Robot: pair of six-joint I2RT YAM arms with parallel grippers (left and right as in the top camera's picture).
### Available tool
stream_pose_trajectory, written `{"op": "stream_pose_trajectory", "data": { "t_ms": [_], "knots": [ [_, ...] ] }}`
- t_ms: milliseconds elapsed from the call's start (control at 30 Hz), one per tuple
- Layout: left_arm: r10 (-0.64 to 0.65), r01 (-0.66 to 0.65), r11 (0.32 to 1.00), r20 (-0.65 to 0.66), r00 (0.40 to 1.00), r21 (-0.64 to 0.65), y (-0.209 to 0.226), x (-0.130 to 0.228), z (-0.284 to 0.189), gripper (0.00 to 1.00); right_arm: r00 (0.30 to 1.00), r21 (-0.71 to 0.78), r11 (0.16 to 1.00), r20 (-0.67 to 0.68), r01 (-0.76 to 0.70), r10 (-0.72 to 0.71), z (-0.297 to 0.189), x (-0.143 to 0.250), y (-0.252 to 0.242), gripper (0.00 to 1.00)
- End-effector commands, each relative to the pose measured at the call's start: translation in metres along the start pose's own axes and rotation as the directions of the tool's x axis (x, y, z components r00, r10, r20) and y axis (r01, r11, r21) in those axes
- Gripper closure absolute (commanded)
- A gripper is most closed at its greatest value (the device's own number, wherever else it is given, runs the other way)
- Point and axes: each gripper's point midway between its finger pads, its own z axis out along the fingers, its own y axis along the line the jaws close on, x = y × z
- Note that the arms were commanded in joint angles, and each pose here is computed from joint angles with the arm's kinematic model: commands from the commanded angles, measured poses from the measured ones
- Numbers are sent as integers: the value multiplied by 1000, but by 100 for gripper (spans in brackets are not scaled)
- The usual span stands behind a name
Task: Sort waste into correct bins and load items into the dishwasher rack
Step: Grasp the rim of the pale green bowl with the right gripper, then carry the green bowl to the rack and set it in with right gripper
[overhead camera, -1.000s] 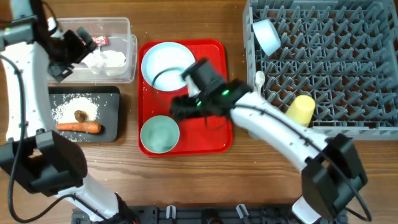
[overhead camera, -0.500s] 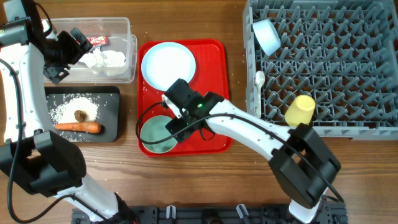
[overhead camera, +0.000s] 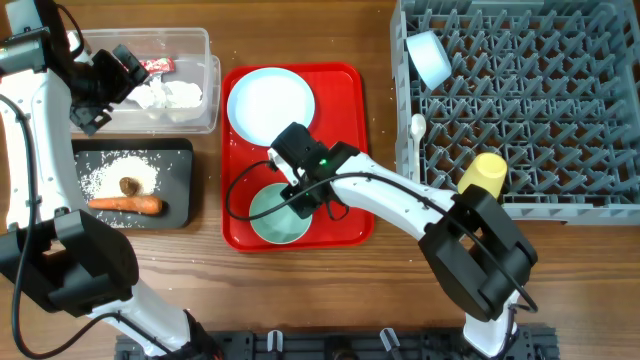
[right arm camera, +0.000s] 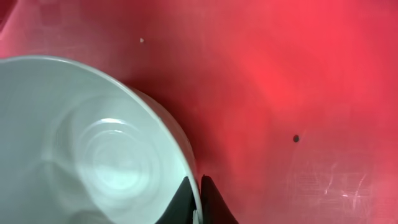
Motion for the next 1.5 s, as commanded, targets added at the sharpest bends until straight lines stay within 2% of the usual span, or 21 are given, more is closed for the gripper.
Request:
{"op": "stream_pose_trajectory", "data": {
  "t_ms": [0, 100, 167, 233, 267, 300, 333, 400, 433, 600, 767, 900, 933, 967, 1067, 1100, 1200, 1333, 1367, 1467],
  "knots": [
    [-3, 2, 1000, 45, 999, 14, -4, -6, -16, 0, 994, 23, 994, 28, -111, 110, -19, -5, -18, 96],
    [-3, 2, 1000, 45, 999, 14, -4, -6, -16, 0, 965, 61, 974, 159, -219, 207, -84, -28, -53, 96],
    [-3, 2, 1000, 45, 999, 14, -4, -6, -16, 0, 902, 144, 928, 326, -345, 284, -159, -41, -100, 96],
    [-3, 2, 1000, 45, 999, 14, -4, -6, -16, 0, 820, 270, 837, 480, -477, 312, -225, -38, -150, 96],
    [-3, 2, 1000, 45, 999, 14, -4, -6, -16, 0, 756, 377, 718, 573, -585, 316, -264, -24, -186, 96],
    [-2, 2, 1000, 45, 999, 14, -4, -6, -16, 0, 728, 452, 620, 614, -641, 306, -286, -10, -209, 96],
    [-2, 2, 1000, 45, 999, 14, -4, -6, -16, 0, 704, 536, 481, 647, -694, 294, -309, 10, -235, 96],
    [-3, 2, 1000, 45, 999, 14, -4, -6, -16, 0, 693, 648, 246, 659, -721, 293, -335, 47, -271, 96],
    [-3, 2, 1000, 45, 999, 14, -4, -6, -16, 0, 700, 678, 195, 643, -709, 311, -333, 59, -282, 96],
    [-3, 2, 1000, 45, 999, 14, -4, -6, -16, 0, 792, 841, 66, 476, -537, 383, -298, 85, -309, 96],
    [-3, 2, 1000, 45, 999, 14, -4, -6, -16, 0, 851, 916, 123, 296, -382, 435, -258, 93, -316, 96],
    [-3, 2, 1000, 45, 999, 14, -4, -6, -16, 0, 865, 918, 173, 257, -358, 430, -249, 89, -308, 96],
    [-2, 2, 1000, 45, 999, 14, -4, -6, -16, 0, 870, 923, 164, 253, -348, 424, -251, 88, -307, 96],
    [-2, 2, 1000, 45, 999, 14, -4, -6, -16, 0, 877, 936, 134, 246, -326, 413, -257, 88, -307, 96],
    [-3, 2, 1000, 45, 999, 14, -4, -6, -16, 0, 926, 992, -64, 127, -112, 356, -303, 82, -308, 96],
    [-2, 2, 1000, 45, 999, 14, -4, -6, -16, 0, 939, 998, -43, 62, -50, 340, -303, 73, -307, 96],
    [-2, 2, 1000, 45, 999, 14, -4, -6, -16, 0, 956, 995, 78, 33, -58, 292, -281, 59, -301, 96],
    [-2, 2, 1000, 45, 999, 14, -4, -6, -16, 0, 955, 988, 140, -105, 68, 278, -257, 56, -298, 96],
    [-3, 2, 1000, 45, 999, 14, -4, -6, -16, 0, 950, 983, 150, -146, 107, 277, -249, 56, -296, 96],
    [-3, 2, 1000, 45, 999, 14, -4, -6, -16, 0, 935, 979, 100, -201, 179, 292, -247, 56, -297, 96]
  ]
}}
